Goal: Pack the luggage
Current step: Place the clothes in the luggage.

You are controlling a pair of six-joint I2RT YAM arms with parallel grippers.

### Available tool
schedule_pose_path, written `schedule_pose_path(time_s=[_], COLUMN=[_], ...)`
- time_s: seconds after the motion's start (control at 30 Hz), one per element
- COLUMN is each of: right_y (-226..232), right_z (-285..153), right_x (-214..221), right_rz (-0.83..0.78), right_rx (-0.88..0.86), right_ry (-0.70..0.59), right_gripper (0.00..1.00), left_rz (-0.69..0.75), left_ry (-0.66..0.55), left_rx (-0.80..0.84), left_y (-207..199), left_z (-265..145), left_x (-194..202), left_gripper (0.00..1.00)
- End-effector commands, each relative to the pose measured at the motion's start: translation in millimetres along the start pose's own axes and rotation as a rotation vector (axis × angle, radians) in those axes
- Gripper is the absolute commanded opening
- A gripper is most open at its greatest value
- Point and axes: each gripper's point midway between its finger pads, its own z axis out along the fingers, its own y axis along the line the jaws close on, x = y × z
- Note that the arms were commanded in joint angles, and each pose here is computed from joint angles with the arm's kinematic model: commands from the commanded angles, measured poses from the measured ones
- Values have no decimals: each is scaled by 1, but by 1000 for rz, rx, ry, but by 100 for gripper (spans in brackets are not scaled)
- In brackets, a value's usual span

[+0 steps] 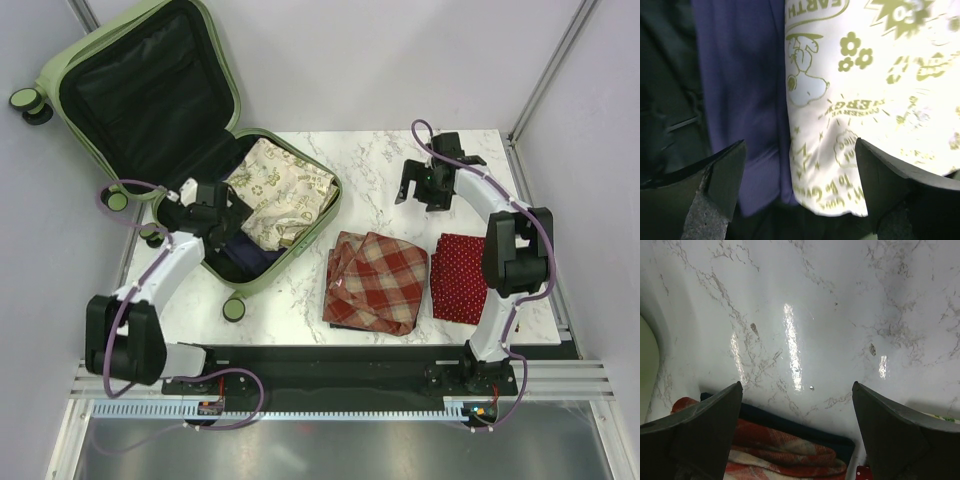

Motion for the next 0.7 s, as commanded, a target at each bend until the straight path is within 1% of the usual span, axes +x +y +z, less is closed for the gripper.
schedule_pose_path(time_s=[0.0,0.1,0.17,0.27,0.33,0.37,0.43,0.47,0.5,0.53,0.57,0.63,0.67], right_y=[16,24,32,43,45,47,43,44,40,38,38,28,27], right_z=[-34,-45,-55,-67,-72,-80,-85,-97,-98,-103,-116,-120,-134], right_x=[-32,-39,-41,-35,-23,-21,-5,-2,9,19,26,56,64], right_rz=[-45,-55,-62,-79,-85,-84,-80,-84,-81,-84,-97,-90,-100], right_rx=[-16,-26,-41,-59,-69,-78,-79,-86,-81,-85,-95,-81,-90], right_ry=[-110,-133,-146,-150,-125,-133,-105,-118,-96,-74,-78,-6,-17], right_gripper=[98,98,98,98,98,98,98,98,98,98,98,98,98], left_rz=[20,46,96,173,231,275,351,402,428,452,485,514,549], left_ry=[-99,-124,-126,-138,-143,-128,-125,-105,-88,-66,-13,33,70], left_rx=[-23,8,40,95,133,166,212,262,288,311,354,392,426], left_y=[8,8,5,-7,-19,-30,-49,-65,-73,-80,-92,-102,-111], left_z=[-39,-60,-69,-83,-91,-95,-102,-110,-113,-115,-118,-124,-128], left_x=[-30,-37,-37,-35,-32,-20,-10,5,13,23,41,61,80], left_gripper=[95,95,94,92,91,91,91,91,91,91,91,91,91])
